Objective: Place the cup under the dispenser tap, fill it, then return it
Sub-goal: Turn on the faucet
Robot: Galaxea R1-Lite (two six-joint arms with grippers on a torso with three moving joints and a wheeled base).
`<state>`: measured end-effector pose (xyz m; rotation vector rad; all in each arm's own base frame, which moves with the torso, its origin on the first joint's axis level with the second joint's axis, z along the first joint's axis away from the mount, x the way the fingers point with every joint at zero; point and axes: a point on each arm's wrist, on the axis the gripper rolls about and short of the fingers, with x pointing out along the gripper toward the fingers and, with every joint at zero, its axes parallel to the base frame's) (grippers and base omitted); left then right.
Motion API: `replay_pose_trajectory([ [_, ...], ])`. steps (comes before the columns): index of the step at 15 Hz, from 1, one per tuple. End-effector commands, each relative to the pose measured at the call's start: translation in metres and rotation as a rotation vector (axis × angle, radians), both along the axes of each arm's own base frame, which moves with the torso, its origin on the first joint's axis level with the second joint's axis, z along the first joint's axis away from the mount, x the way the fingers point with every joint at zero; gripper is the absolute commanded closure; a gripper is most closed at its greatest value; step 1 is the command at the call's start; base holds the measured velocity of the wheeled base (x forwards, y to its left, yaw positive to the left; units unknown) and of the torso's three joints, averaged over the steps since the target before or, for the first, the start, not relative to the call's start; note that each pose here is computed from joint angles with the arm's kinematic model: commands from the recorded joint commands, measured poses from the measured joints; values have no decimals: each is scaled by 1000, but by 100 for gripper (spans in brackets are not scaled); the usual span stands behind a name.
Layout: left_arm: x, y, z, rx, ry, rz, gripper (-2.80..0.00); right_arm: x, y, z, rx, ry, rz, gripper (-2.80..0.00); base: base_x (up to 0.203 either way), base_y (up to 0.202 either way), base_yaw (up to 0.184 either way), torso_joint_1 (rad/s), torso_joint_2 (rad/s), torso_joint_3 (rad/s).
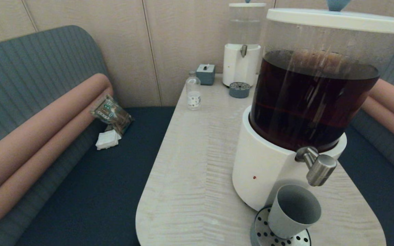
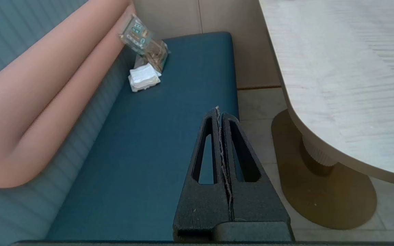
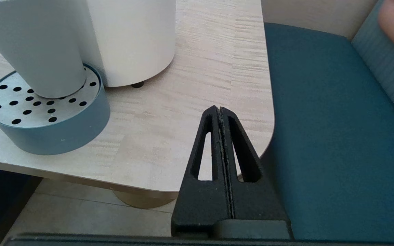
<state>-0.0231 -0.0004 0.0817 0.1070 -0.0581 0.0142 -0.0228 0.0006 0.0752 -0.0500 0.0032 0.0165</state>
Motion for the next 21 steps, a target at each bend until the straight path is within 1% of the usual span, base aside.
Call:
replay_pose_trajectory([
  [1, 0, 0, 0, -4, 5, 3, 0, 0, 0, -3, -1, 6, 0, 0, 0, 0, 0, 0, 0, 0],
  [2, 0, 0, -1, -10, 8, -1, 0, 0, 0, -3, -1, 6, 0, 0, 0, 0, 0, 0, 0, 0],
  [4, 0, 0, -6, -38, 62, -18, 0, 0, 0, -3, -1, 6, 0, 0, 0, 0, 0, 0, 0, 0],
  [5, 0, 0, -6, -70, 62, -16, 0, 0, 0, -3, -1, 6, 0, 0, 0, 0, 0, 0, 0, 0],
  [7, 0, 0, -6, -83, 61, -15, 0, 1, 0, -3, -2, 7, 0, 0, 0, 0, 0, 0, 0, 0],
  [21, 1, 0, -6, -85, 57, -14, 0, 0, 0, -2, -5, 1, -7, 0, 0, 0, 0, 0, 0, 0],
])
